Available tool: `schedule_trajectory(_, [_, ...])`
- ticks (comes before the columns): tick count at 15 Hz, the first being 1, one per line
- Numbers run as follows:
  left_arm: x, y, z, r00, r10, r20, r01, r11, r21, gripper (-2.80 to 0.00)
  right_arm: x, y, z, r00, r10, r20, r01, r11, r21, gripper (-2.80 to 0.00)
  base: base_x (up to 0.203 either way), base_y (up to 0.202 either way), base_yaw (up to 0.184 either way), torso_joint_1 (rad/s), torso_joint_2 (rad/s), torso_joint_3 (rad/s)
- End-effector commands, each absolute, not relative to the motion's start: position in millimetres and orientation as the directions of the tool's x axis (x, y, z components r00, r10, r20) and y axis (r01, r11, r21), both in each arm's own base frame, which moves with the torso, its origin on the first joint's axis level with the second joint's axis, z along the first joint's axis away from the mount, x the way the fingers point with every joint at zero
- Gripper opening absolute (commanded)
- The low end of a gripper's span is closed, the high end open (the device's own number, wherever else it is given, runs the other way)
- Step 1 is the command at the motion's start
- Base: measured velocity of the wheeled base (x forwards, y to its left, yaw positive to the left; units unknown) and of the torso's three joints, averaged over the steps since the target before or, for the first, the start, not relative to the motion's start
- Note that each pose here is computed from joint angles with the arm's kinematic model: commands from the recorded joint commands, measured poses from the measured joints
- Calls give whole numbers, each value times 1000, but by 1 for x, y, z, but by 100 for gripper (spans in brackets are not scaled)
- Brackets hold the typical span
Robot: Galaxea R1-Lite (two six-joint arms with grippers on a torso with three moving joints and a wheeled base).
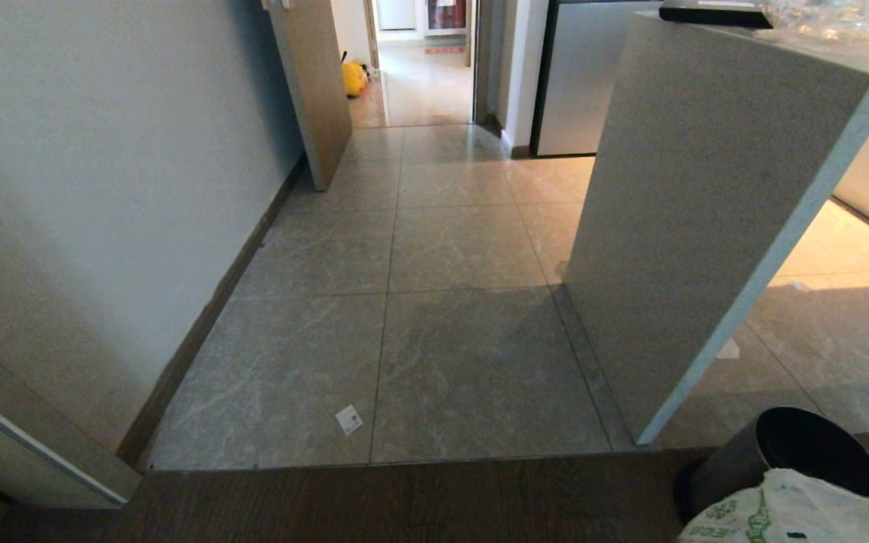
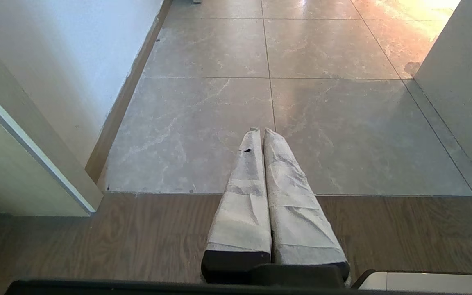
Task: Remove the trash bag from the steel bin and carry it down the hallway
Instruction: Put the trash bag at the door
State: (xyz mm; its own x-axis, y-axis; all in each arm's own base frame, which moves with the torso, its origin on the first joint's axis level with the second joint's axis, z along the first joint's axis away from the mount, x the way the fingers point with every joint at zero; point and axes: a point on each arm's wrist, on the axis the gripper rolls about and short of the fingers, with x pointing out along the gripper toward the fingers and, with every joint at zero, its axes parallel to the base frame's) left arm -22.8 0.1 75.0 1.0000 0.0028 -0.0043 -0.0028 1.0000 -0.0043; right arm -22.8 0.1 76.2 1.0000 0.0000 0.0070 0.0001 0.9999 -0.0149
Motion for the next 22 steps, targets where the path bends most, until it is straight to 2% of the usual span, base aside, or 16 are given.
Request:
schedule_trajectory(1, [-23,0,75,1000,3,-5,-3,1000,-5,-280,-23,0,76,1000,0,6,0,1000,-15,-280,0,0,0,-2,2,25])
schedule_trajectory(17, [-23,0,75,1000,3,-5,-3,1000,0,-280,-23,0,76,1000,0,6,0,1000,-15,-280,0,0,0,0,0,0])
schedule_trajectory(22, [-23,0,75,1000,3,-5,-3,1000,-1,-280,-23,0,76,1000,0,6,0,1000,-15,-280,167,0,-1,4,1,6])
